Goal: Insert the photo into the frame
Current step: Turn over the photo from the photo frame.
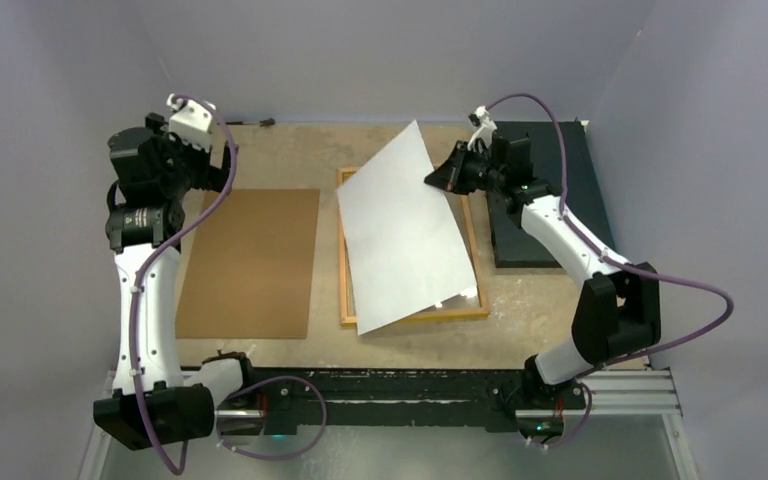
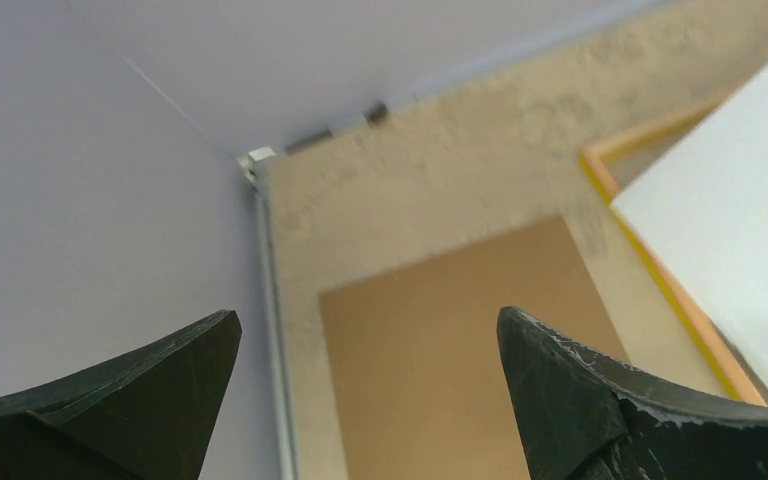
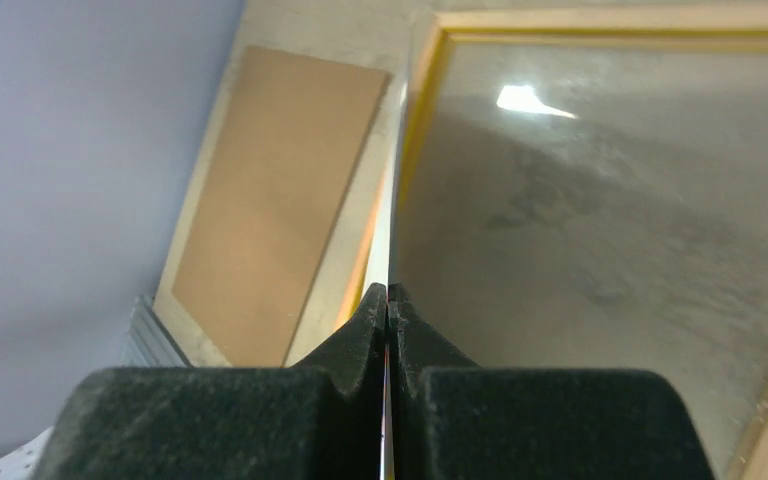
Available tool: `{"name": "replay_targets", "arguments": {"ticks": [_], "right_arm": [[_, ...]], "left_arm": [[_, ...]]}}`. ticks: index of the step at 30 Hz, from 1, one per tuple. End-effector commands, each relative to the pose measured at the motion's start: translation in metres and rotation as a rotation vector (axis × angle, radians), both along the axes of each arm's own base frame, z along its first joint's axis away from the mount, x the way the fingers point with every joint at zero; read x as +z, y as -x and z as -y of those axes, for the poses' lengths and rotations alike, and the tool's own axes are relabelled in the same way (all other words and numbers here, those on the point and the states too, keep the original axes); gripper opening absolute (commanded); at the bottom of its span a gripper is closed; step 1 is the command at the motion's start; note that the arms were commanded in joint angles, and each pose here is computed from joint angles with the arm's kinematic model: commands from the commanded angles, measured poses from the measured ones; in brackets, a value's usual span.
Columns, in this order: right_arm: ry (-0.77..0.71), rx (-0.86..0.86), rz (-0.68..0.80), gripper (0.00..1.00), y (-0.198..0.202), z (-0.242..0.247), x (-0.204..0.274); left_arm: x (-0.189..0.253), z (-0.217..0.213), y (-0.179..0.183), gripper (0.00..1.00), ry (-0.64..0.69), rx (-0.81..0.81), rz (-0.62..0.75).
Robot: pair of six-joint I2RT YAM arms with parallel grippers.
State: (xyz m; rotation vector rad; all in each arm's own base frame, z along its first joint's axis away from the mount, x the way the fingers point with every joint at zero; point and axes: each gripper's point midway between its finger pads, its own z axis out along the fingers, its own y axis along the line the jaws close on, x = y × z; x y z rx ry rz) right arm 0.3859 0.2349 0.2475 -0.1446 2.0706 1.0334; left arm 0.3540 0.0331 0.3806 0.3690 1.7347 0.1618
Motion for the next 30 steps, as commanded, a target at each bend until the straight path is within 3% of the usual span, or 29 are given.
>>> {"name": "replay_targets", "arguments": {"ticks": [1,6,12,30], "right_arm": [[-0.027,-0.077,0.01,0.0,-0.019,0.018,-0.007],[-0.02,-0.147,0.007,0.0,-0.035,0.037,-0.024],[-0.003,-0.199,-0.015,0.0,-0.046,0.048,-0.042],[-0.02,-0.244,-0.096,0.0,-0.05,0.049,-0.091]], "left_arm": [[-0.064,0.017,0.012,1.0,0.014,-0.105,-0.195],[-0.115,0.021,0.018,1.0,0.004,-0.152,-0.362],[-0.143,0.021,0.016,1.0,0.005,-0.149,-0.438],[-0.16,0.021,0.018,1.0,-0.04,-0.163,-0.463]]}}
